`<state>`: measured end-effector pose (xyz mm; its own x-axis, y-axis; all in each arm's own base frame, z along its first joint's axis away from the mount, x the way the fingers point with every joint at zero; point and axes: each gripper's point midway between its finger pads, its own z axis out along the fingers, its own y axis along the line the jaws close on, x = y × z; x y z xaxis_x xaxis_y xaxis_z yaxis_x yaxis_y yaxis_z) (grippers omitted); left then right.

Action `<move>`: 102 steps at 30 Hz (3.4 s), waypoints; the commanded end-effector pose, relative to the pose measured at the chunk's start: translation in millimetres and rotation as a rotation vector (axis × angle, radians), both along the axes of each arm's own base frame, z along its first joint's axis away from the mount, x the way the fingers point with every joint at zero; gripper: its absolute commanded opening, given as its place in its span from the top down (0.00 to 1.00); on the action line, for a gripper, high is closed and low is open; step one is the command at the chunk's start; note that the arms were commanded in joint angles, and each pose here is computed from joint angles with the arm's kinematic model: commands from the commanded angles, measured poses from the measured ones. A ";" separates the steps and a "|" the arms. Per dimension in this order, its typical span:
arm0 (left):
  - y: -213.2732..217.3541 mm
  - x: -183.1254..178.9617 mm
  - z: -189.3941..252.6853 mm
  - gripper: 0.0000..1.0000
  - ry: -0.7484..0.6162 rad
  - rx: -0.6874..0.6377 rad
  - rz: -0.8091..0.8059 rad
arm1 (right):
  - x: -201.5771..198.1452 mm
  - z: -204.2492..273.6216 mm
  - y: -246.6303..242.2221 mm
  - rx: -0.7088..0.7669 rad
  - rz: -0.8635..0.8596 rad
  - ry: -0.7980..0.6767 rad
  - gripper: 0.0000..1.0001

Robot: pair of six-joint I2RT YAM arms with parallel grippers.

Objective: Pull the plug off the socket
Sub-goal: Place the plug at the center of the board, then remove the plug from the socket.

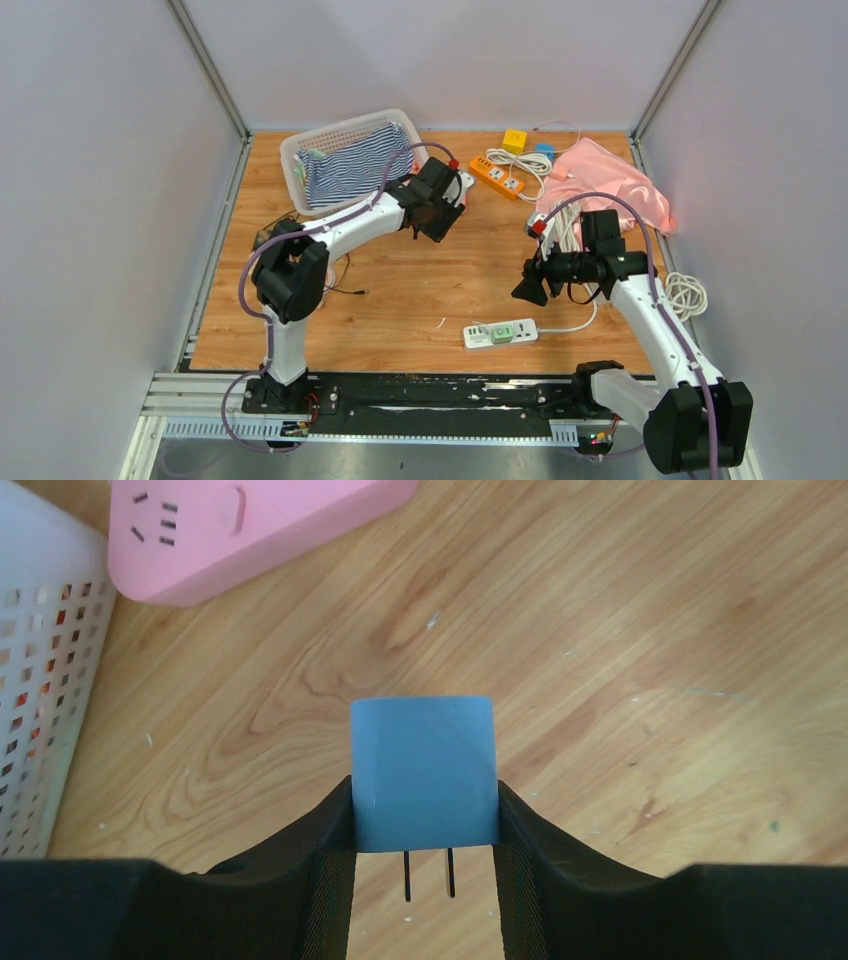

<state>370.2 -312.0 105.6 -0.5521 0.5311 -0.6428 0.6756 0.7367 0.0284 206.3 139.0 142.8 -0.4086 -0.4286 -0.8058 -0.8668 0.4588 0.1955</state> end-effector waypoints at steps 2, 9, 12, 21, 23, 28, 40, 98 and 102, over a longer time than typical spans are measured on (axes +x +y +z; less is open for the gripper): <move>25.3 7.3 -9.6 0.84 0.022 0.189 0.022 | -0.2 -3.1 -4.4 -0.015 -0.012 -0.015 0.37; 35.6 24.2 -31.3 0.78 0.006 0.343 -0.007 | 0.4 -4.3 -5.3 -0.021 -0.014 -0.014 0.37; 33.6 27.7 -39.9 0.78 0.020 0.368 -0.026 | 0.2 -5.1 -5.6 -0.023 -0.015 -0.013 0.37; 32.8 36.1 -58.7 0.74 0.026 0.426 -0.065 | 0.5 -6.0 -5.9 -0.026 -0.017 -0.011 0.37; 32.9 37.8 -60.1 0.72 0.023 0.432 -0.065 | 0.6 -6.3 -6.0 -0.026 -0.016 -0.011 0.37; 33.7 45.2 -65.8 0.66 0.010 0.460 -0.058 | 0.2 -7.4 -6.1 -0.027 -0.015 -0.009 0.37; 39.2 53.7 -67.0 0.36 -0.017 0.499 -0.016 | -0.6 -6.4 -5.1 -0.021 -0.011 -0.010 0.37; -24.3 -167.0 130.1 0.32 -0.502 -0.633 -0.487 | -33.5 3.7 9.2 0.055 0.225 -0.110 0.36; -13.7 -195.5 136.8 0.31 -0.648 -0.764 -0.559 | -41.8 5.0 12.2 0.077 0.277 -0.124 0.35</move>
